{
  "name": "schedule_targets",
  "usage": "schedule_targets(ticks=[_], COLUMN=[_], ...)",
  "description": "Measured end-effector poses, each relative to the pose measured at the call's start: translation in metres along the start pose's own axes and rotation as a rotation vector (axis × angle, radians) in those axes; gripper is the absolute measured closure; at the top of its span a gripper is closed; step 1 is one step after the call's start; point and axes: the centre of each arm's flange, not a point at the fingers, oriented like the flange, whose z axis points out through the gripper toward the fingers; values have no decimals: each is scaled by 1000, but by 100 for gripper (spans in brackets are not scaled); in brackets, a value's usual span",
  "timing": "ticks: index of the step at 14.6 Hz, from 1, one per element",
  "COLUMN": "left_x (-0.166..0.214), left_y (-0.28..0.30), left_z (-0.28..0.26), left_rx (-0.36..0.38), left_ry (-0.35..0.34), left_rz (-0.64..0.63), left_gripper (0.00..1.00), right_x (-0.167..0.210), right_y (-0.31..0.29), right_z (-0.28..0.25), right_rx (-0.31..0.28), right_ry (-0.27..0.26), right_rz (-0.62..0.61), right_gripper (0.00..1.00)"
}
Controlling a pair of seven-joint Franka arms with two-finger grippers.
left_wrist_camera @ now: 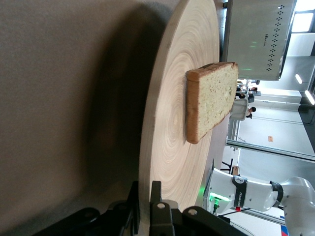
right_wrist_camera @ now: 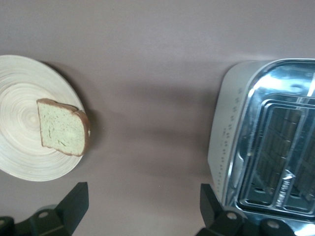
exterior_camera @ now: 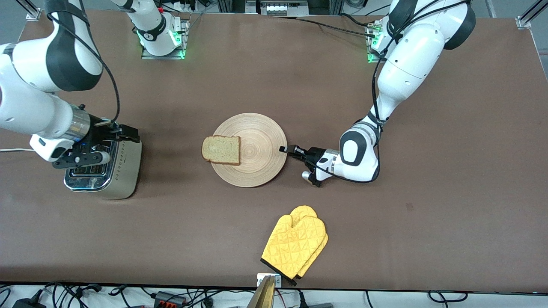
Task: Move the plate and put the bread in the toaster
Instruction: 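Grip the plate rim with the left gripper and slide it toward the toaster, then reach the right gripper to the bread while the left gripper releases the plate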
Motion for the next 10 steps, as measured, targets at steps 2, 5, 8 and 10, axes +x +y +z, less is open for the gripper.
schedule_targets(ticks=[2, 5, 8, 10], left_x=[1, 6, 13, 14], left_y=[1, -5, -18, -28], left_z=[-1, -15, -57, -95], left_rx=[5, 32, 76, 70], left_ry=[6, 16, 28, 15], left_rz=[3, 11, 32, 34], left_gripper=[85, 82, 81, 80], right_x=[4, 10, 21, 27], right_y=[-6, -23, -40, -57], right_z=[12, 38, 72, 93], right_rx=[-2, 29, 62, 64], right_ry=[-17, -57, -84, -91], right_rz=[-9, -22, -31, -40], right_gripper=[0, 0, 0, 0])
